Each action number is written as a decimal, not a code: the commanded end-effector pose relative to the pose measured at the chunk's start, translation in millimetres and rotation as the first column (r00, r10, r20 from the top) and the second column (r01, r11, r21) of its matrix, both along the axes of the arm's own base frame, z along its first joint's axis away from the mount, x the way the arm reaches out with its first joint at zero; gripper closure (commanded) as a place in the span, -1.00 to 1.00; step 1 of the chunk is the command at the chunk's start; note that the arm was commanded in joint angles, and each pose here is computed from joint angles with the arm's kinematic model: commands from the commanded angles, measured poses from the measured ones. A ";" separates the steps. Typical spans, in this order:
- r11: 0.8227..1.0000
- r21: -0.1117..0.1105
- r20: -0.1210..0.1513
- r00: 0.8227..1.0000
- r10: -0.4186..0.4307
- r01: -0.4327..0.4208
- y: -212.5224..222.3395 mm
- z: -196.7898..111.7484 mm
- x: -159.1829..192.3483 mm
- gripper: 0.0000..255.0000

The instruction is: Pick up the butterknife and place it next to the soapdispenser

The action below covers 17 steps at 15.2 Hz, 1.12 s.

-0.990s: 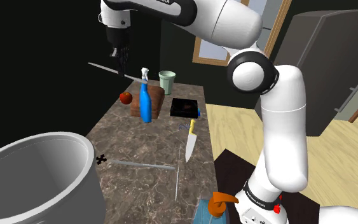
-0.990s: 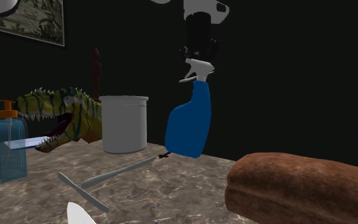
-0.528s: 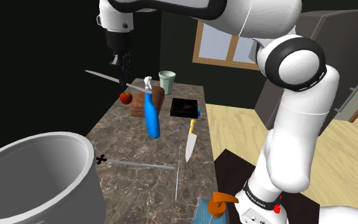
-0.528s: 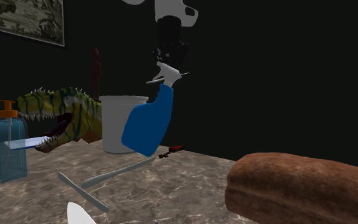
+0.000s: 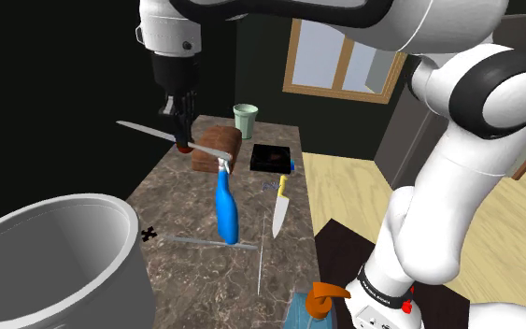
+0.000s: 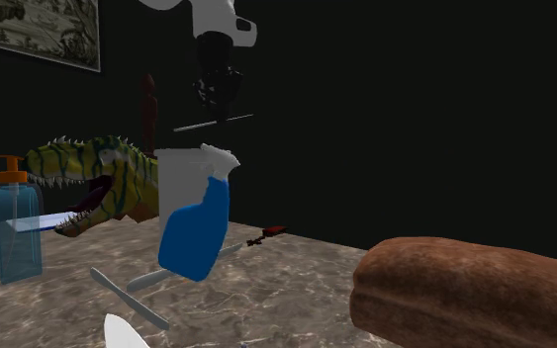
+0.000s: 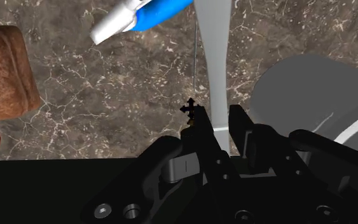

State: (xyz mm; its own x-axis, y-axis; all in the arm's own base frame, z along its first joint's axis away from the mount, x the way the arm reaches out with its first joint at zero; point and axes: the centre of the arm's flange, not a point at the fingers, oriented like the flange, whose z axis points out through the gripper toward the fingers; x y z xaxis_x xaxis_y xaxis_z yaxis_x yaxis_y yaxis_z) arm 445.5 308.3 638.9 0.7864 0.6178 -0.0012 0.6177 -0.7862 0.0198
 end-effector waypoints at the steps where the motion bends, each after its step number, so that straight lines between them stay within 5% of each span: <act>1: 1.000 -0.001 0.000 1.000 -0.001 0.001 11.6 -0.9 -22.6 1.00; 14: 1.000 -0.001 0.000 1.000 -0.001 0.001 96.2 -0.4 -171.9 1.00; 17: 1.000 -0.001 0.000 1.000 -0.001 0.001 100.6 -11.0 -179.6 1.00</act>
State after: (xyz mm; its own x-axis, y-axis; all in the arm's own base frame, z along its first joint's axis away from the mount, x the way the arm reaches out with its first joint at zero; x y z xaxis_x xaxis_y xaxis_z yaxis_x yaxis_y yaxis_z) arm 268.0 408.3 633.6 0.7862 0.6179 -0.0014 0.6178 -0.7860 0.0204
